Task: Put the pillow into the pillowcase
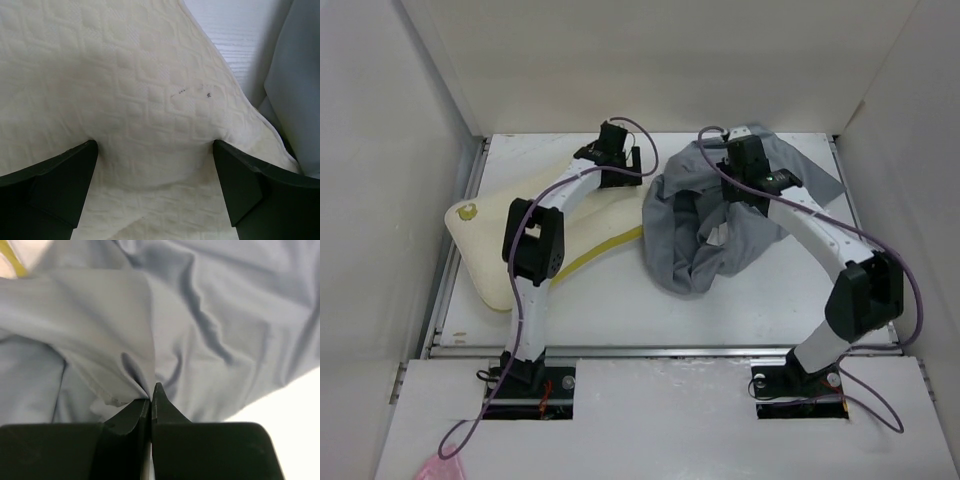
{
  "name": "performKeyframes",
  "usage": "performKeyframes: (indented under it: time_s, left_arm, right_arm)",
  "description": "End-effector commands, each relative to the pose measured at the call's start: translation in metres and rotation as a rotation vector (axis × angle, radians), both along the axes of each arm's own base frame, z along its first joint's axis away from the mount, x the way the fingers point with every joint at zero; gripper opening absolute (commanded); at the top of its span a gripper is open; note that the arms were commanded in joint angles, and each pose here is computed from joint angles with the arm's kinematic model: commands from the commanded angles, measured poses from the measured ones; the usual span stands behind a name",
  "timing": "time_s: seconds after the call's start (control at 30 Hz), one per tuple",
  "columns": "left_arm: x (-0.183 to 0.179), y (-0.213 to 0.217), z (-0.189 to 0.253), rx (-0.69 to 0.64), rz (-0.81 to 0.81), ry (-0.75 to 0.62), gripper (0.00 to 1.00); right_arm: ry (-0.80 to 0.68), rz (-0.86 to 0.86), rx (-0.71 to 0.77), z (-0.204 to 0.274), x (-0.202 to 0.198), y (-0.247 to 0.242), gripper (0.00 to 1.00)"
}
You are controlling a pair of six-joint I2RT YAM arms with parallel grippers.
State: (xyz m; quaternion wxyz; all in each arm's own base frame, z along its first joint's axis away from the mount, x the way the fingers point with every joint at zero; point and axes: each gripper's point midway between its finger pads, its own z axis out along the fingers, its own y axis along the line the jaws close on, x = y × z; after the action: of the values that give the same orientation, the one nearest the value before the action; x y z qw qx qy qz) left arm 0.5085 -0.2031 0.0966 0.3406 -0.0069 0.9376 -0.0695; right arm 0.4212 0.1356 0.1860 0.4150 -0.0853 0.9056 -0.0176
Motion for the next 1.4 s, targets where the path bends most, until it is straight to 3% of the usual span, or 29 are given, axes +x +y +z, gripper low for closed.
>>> performKeyframes:
  time_s: [0.0,0.03,0.07,0.17,0.27,0.3,0.33,0.37,0.43,0.5,0.53,0.67,1.03,1.2,1.27,1.37]
  left_arm:
    - [-0.004,-0.004,-0.022,0.018,0.023,0.071,1.0]
    - [-0.004,-0.004,-0.029,0.023,0.023,0.084,1.0]
    - [-0.007,-0.006,-0.044,0.045,0.021,0.106,0.91]
    - [-0.003,-0.003,-0.06,0.077,0.027,0.119,0.0]
    - [-0.008,0.011,-0.057,0.118,0.062,0.089,0.0]
    - [-0.006,0.013,-0.023,0.096,0.076,0.012,0.0]
    - [-0.006,0.022,-0.015,0.09,0.097,-0.03,0.0]
    - [-0.002,0.032,0.034,0.065,0.137,-0.143,0.0]
    - [-0.007,0.047,0.076,0.045,0.174,-0.23,0.0]
    - [-0.021,0.06,0.104,0.057,0.187,-0.297,0.0]
    - [-0.033,0.067,0.145,0.029,0.195,-0.383,0.0]
    - [-0.076,0.041,0.185,-0.015,0.048,-0.502,0.0]
    - [-0.239,-0.097,0.141,-0.217,-0.635,-0.383,0.0]
    - [-0.26,-0.095,0.123,-0.196,-0.632,-0.348,0.0]
    - [-0.251,-0.098,0.117,-0.186,-0.602,-0.354,0.0]
    - [-0.232,-0.115,0.099,-0.155,-0.601,-0.335,0.0]
  right_arm:
    - [-0.021,-0.049,-0.007,0.025,-0.016,-0.012,0.0]
    - [-0.042,-0.059,-0.007,0.033,-0.018,-0.015,0.0]
    - [-0.042,-0.059,-0.007,0.033,-0.02,-0.016,0.0]
    - [-0.055,-0.059,-0.001,0.039,-0.021,-0.017,0.0]
    - [-0.066,-0.054,-0.003,0.044,-0.02,-0.017,0.0]
    - [-0.055,-0.042,0.003,0.04,-0.017,-0.013,0.0]
    - [-0.053,-0.032,0.012,0.043,-0.014,-0.009,0.0]
    - [-0.026,-0.037,0.007,0.034,-0.01,-0.007,0.0]
    - [-0.002,-0.045,0.005,0.03,-0.006,-0.004,0.0]
    - [0.017,-0.062,-0.001,0.026,0.002,-0.002,0.0]
    - [0.021,-0.054,0.006,0.025,0.004,0.001,0.0]
    - [0.034,-0.035,0.052,0.025,0.016,0.016,0.0]
    - [-0.002,0.039,0.14,0.05,0.038,0.044,0.01]
    - [-0.001,0.058,0.144,0.057,0.036,0.046,0.01]
    - [0.038,0.121,0.148,0.047,0.021,0.053,0.0]
    - [-0.018,0.24,0.138,0.061,-0.004,0.073,0.0]
